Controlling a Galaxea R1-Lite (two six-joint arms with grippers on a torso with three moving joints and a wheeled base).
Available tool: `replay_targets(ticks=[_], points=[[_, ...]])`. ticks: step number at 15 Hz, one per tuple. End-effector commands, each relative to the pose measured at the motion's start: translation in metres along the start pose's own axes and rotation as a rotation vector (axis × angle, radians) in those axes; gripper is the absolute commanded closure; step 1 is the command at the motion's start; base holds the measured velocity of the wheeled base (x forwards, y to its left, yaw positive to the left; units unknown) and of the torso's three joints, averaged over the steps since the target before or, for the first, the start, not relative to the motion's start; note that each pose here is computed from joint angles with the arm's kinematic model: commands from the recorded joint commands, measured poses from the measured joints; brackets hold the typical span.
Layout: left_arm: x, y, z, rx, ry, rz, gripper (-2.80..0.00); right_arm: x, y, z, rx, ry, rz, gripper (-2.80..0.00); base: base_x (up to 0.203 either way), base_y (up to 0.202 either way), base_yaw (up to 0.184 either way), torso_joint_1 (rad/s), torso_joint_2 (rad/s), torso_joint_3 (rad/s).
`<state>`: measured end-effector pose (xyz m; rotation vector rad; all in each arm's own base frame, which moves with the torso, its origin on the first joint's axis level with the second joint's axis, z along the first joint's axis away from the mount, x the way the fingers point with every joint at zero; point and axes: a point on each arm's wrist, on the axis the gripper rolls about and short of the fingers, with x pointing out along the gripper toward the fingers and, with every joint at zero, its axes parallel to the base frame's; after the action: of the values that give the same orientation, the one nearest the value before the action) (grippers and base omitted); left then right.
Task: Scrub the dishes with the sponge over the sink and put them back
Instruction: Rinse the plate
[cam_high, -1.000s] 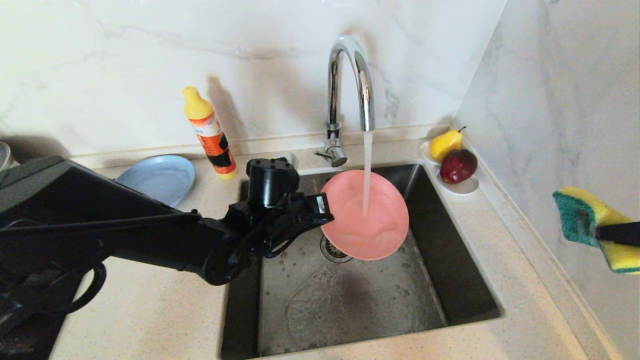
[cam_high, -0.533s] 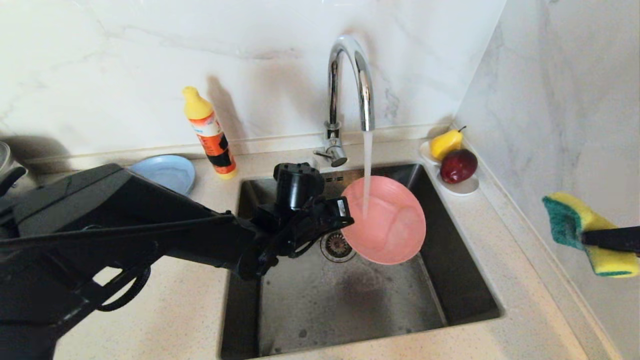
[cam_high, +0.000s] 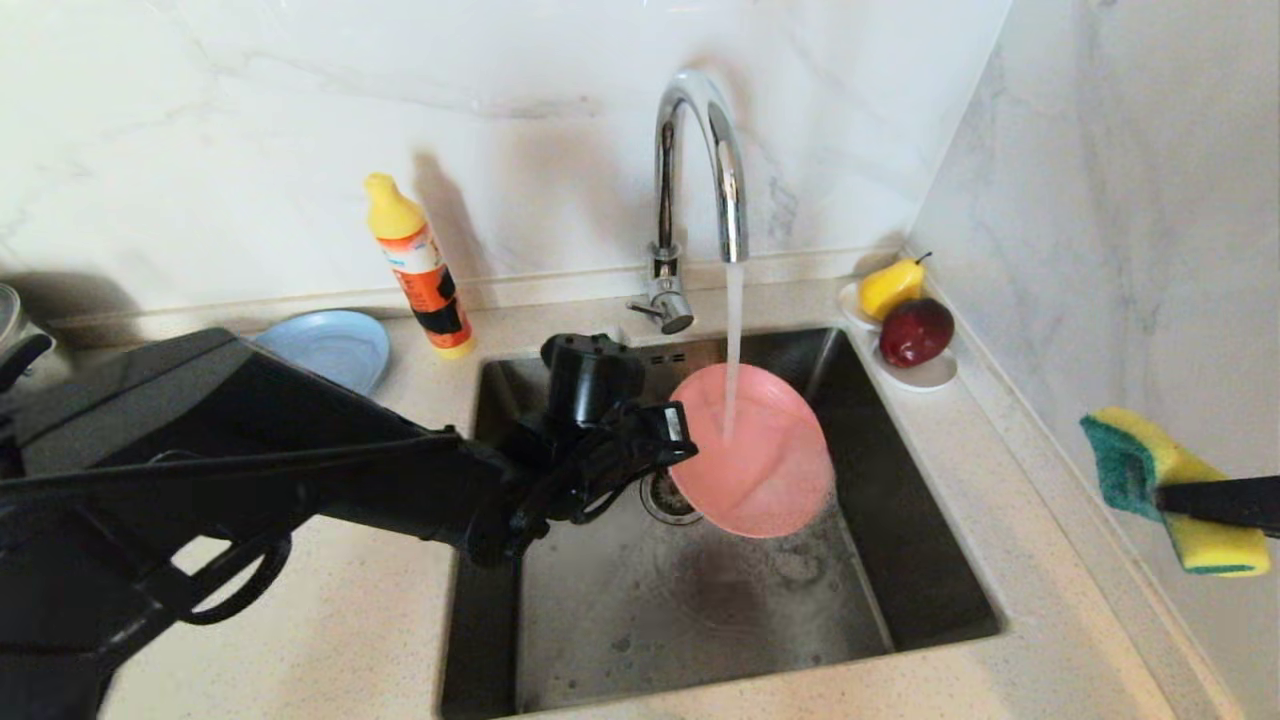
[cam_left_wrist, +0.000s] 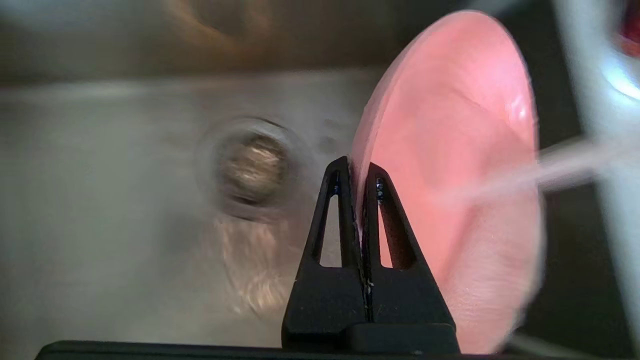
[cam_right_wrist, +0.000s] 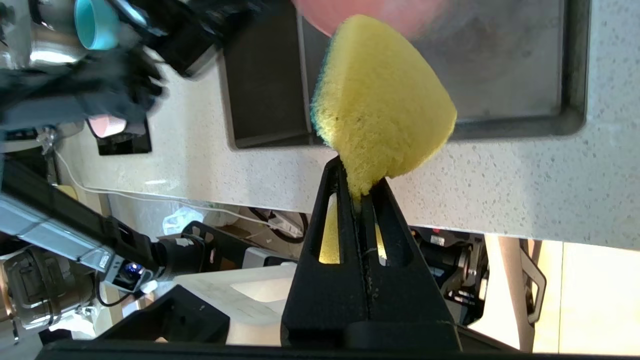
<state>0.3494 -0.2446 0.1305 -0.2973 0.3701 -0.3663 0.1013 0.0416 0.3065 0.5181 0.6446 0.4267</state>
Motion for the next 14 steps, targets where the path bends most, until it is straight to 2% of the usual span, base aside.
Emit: replay_targets(ticks=[1, 3, 5, 6, 10, 12, 14], points=[[-0.023, 0.026, 0.030, 0.033, -0.068, 0.066, 0.00, 0.005, -0.003, -0.003, 0.010, 0.023, -0.011, 0.00, 0.000, 0.000, 0.000, 0.000, 0.00, 0.000], [-0.042, 0.050, 0.047, 0.088, -0.109, 0.160, 0.00, 0.011, -0.006, -0.005, 0.011, 0.029, -0.012, 0.00, 0.000, 0.000, 0.000, 0.000, 0.00, 0.000], [-0.054, 0.073, 0.056, 0.200, -0.144, 0.339, 0.00, 0.017, -0.009, -0.006, 0.013, 0.043, -0.016, 0.00, 0.000, 0.000, 0.000, 0.000, 0.00, 0.000], [-0.059, 0.080, 0.060, 0.233, -0.182, 0.381, 0.00, 0.019, -0.010, -0.007, 0.016, 0.050, -0.020, 0.00, 0.000, 0.000, 0.000, 0.000, 0.00, 0.000], [-0.070, 0.090, 0.070, 0.401, -0.379, 0.452, 0.00, 0.019, -0.012, -0.010, 0.022, 0.059, -0.024, 0.00, 0.000, 0.000, 0.000, 0.000, 0.00, 0.000], [-0.072, 0.092, 0.065, 0.452, -0.413, 0.471, 0.00, 0.020, -0.013, -0.011, 0.022, 0.061, -0.027, 0.00, 0.000, 0.000, 0.000, 0.000, 0.00, 0.000], [-0.074, 0.092, 0.067, 0.462, -0.419, 0.472, 0.00, 0.020, -0.014, -0.012, 0.024, 0.065, -0.030, 0.00, 0.000, 0.000, 0.000, 0.000, 0.00, 0.000]])
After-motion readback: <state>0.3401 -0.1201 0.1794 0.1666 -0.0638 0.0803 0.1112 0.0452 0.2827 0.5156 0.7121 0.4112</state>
